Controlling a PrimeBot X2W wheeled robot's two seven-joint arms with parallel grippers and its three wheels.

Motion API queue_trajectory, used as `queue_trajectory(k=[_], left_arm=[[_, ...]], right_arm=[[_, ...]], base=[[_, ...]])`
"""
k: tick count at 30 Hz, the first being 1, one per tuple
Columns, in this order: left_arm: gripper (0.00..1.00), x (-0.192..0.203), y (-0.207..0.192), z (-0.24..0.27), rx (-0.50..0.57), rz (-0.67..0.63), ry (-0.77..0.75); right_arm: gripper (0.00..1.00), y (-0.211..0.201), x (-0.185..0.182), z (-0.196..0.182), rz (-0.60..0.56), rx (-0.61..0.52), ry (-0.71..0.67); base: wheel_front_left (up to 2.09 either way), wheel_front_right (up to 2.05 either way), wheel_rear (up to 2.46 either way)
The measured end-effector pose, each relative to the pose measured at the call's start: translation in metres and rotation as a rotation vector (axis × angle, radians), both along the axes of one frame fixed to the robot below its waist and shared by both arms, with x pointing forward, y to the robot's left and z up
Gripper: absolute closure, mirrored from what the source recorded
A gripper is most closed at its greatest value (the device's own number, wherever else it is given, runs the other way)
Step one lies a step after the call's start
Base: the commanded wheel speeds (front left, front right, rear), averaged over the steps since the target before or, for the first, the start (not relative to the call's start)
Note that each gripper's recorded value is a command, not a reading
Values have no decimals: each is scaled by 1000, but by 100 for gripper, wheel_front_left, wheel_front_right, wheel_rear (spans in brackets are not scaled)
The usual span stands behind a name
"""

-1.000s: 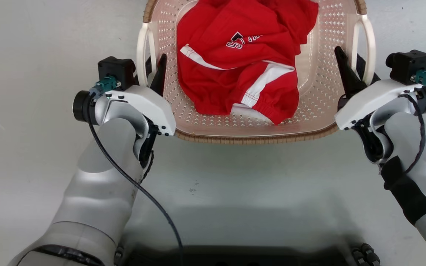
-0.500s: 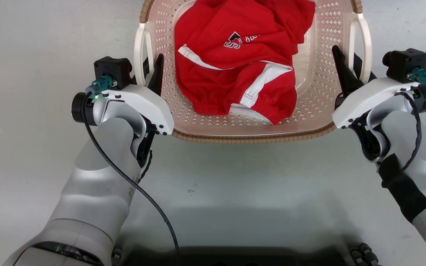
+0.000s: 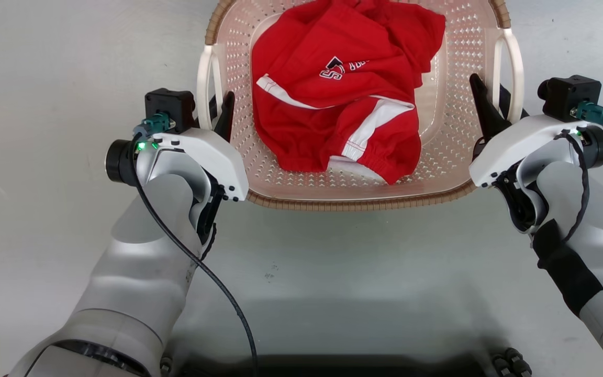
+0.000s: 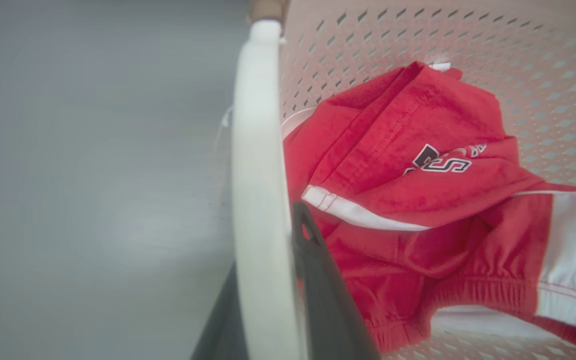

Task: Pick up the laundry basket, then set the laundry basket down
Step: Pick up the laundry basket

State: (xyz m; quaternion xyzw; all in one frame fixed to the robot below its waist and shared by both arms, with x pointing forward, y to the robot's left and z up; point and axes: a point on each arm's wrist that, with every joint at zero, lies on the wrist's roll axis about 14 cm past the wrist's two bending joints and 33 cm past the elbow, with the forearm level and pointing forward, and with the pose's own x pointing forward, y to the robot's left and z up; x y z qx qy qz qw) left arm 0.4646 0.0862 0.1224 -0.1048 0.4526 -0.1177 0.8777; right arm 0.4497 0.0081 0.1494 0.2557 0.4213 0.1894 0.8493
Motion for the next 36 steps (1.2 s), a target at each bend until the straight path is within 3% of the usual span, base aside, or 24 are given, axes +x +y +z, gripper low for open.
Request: queue_trajectory(k=[36], left_arm=[[100,-23,-3,46,14,-47,83]], right_arm=[[100,-1,-31,41,33,-36,81]], base=[[0,0,0]])
